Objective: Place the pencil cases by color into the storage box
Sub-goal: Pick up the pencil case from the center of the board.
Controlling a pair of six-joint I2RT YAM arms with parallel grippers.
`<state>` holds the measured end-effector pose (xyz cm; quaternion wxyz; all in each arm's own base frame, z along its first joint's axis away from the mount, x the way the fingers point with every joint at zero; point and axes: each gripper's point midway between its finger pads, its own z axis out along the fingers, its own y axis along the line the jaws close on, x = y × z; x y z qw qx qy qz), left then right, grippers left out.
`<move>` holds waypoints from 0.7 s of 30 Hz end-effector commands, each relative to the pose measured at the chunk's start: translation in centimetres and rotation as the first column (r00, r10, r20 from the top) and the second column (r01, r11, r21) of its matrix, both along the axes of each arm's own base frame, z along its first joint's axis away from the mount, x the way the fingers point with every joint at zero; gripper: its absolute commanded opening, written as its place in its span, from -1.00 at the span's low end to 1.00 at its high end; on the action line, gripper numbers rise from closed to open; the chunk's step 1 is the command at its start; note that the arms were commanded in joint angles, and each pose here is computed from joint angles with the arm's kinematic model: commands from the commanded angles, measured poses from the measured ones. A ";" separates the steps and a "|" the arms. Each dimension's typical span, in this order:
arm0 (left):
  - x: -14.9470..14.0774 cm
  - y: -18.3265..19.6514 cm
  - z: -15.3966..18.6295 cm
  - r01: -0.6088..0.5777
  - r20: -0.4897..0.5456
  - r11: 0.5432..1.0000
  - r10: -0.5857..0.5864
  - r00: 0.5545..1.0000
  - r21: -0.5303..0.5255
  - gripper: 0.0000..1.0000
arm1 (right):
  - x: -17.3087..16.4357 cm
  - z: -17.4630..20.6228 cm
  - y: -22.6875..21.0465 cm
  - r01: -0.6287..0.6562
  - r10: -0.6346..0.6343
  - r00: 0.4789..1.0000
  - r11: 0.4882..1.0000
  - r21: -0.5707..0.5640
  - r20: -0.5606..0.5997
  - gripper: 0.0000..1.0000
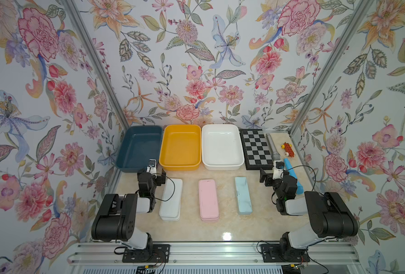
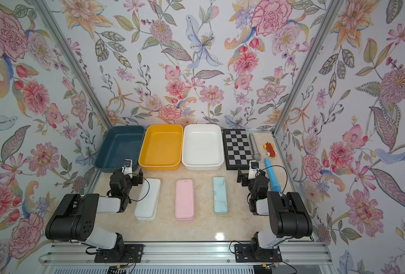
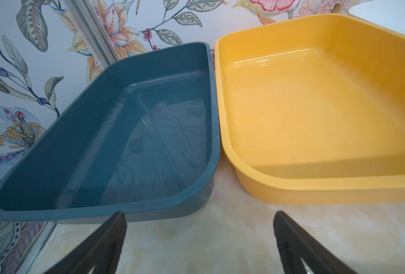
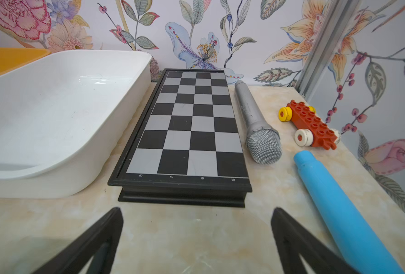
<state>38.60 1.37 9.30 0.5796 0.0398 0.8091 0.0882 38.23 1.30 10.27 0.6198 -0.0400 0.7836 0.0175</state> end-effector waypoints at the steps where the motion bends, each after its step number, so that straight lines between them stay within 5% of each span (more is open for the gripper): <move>1: 0.0 0.0 -0.3 -0.006 -0.009 1.000 0.006 1.000 0.001 0.97 | 0.1 0.6 0.1 -0.013 0.013 1.000 1.000 -0.001 0.023 1.00; 21: 0.0 0.0 -0.3 -0.007 -0.010 1.000 0.007 1.000 0.002 0.97 | 0.2 0.7 0.2 -0.014 0.014 1.000 1.000 0.002 0.025 1.00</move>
